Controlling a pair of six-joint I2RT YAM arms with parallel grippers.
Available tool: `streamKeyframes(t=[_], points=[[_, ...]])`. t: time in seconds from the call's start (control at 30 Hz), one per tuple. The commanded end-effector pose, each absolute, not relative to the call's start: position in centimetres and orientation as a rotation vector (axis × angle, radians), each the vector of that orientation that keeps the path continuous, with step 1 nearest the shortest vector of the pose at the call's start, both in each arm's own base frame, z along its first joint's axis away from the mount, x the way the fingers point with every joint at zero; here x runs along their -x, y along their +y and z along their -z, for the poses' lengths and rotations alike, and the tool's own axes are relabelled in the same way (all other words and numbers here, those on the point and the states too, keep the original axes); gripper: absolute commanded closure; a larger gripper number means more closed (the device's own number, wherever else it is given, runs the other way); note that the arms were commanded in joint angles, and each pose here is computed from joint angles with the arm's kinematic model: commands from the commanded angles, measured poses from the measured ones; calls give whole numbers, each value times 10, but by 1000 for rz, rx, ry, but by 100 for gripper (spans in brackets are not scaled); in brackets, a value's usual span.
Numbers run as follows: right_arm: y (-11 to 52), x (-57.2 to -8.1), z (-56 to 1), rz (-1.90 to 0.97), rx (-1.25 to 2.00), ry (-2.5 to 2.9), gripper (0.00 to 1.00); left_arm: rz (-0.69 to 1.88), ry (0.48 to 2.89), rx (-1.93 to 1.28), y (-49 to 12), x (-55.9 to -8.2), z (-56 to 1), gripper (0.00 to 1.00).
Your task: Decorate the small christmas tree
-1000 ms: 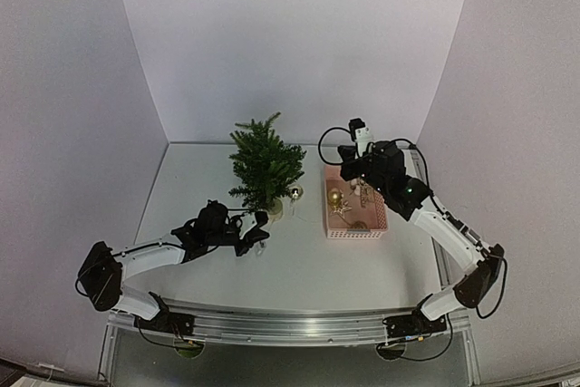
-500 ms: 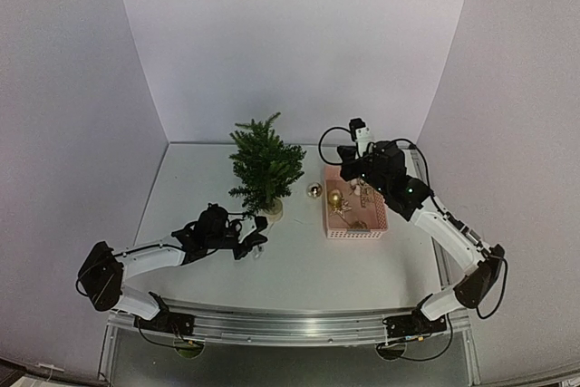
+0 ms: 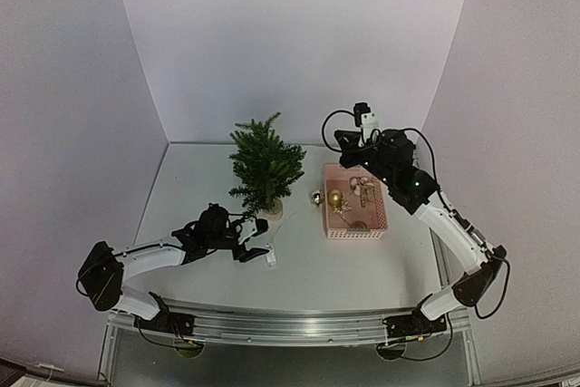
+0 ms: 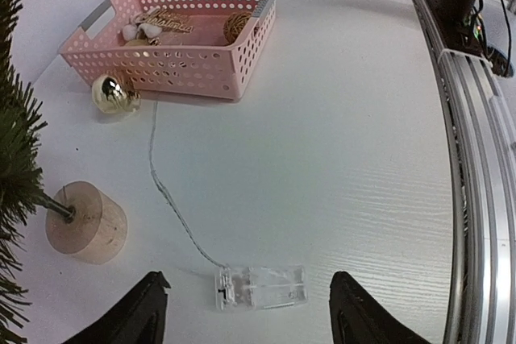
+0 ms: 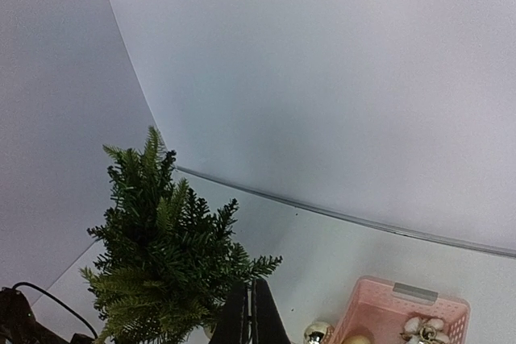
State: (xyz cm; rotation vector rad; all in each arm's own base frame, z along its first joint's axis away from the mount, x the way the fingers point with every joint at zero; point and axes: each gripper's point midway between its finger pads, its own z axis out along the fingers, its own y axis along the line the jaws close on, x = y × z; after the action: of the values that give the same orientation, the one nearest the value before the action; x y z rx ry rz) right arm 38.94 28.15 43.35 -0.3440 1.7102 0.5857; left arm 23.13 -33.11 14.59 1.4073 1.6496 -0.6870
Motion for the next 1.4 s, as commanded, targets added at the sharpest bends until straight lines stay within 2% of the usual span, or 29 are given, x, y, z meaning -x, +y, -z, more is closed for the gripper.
streamKeyframes(t=[0.0, 0.23, 0.5, 0.73, 0.9, 0.97, 1.07, 1.27, 1.37], points=[[307, -383, -453, -656, 386, 1662, 100, 736, 1549, -1428, -341, -228, -201, 21], [339, -372, -467, -623, 464, 1606, 100, 913, 1563, -1342, -349, -218, -282, 12], [371, -354, -480, -569, 540, 1543, 100, 1052, 1537, -1048, -366, -245, -392, 13], [393, -332, -493, -552, 609, 1483, 100, 1055, 1510, -894, -373, -270, -446, 15], [394, -325, -499, -544, 613, 1467, 100, 992, 1506, -910, -378, -282, -447, 18], [396, -323, -499, -542, 620, 1463, 100, 970, 1499, -912, -380, -286, -448, 21], [399, -319, -499, -542, 636, 1456, 100, 965, 1471, -929, -382, -287, -453, 31], [402, -316, -497, -540, 657, 1453, 100, 1004, 1415, -949, -386, -279, -468, 61], [402, -315, -496, -540, 660, 1453, 100, 1007, 1403, -952, -385, -277, -471, 70]])
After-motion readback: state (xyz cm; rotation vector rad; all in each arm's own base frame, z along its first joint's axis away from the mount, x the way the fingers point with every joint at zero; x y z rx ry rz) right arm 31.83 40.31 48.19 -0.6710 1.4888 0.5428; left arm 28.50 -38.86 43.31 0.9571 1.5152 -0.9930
